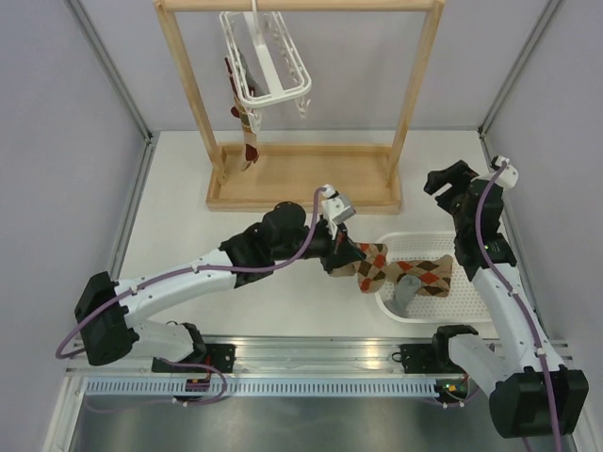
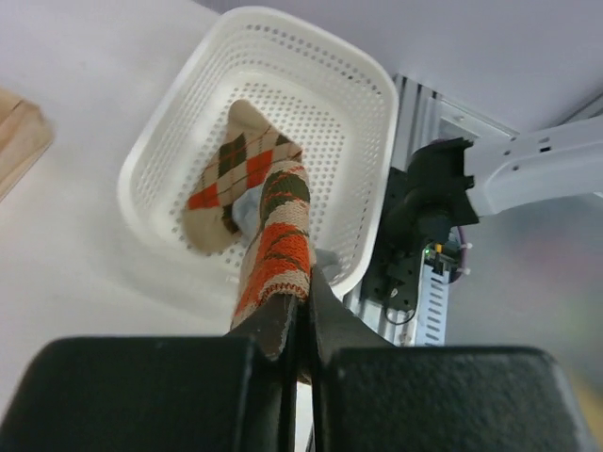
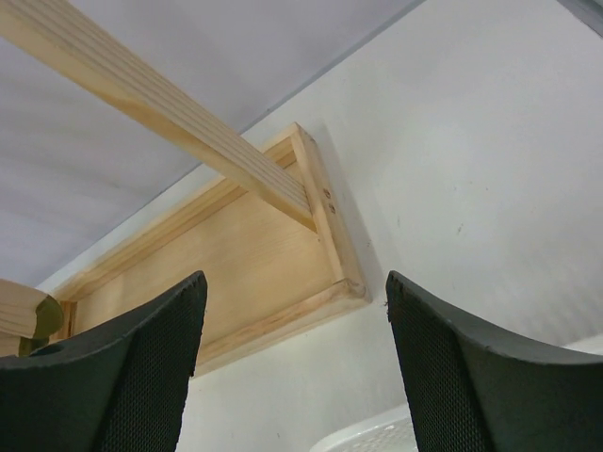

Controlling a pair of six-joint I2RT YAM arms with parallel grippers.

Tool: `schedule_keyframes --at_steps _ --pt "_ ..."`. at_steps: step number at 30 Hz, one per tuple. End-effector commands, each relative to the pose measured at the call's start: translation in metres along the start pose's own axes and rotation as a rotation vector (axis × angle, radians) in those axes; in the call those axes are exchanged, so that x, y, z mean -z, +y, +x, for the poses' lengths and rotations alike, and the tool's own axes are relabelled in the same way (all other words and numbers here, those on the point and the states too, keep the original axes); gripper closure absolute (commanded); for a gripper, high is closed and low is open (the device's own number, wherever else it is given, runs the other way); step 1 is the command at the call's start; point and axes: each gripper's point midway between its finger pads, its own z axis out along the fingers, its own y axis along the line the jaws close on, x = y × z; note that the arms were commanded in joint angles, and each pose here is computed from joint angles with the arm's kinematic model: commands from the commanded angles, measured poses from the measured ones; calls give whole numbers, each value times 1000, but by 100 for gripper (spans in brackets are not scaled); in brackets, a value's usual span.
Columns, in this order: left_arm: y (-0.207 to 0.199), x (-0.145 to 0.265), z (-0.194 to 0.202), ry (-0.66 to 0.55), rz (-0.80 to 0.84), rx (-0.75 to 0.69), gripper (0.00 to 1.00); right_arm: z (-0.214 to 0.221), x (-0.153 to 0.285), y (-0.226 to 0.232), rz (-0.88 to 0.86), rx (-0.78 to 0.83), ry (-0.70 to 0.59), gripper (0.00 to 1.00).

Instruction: Remove the socks clipped to the hanger

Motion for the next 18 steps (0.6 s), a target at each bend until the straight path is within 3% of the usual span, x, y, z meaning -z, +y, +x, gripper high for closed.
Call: schedule_keyframes --at_steps 1,6,8,18 --pt "-41 -17 -64 -157 119 -89 98 -3 9 -1 -70 -64 32 19" --pt "-79 -49 -83 -173 223 -102 98 -30 22 -27 -18 -94 -39 19" --pt "-78 -67 -70 -141 221 -88 98 -44 30 -37 4 -112 -93 19" --pt "-43 -117 -10 -32 23 -52 98 -55 44 -48 -6 -105 -100 18"
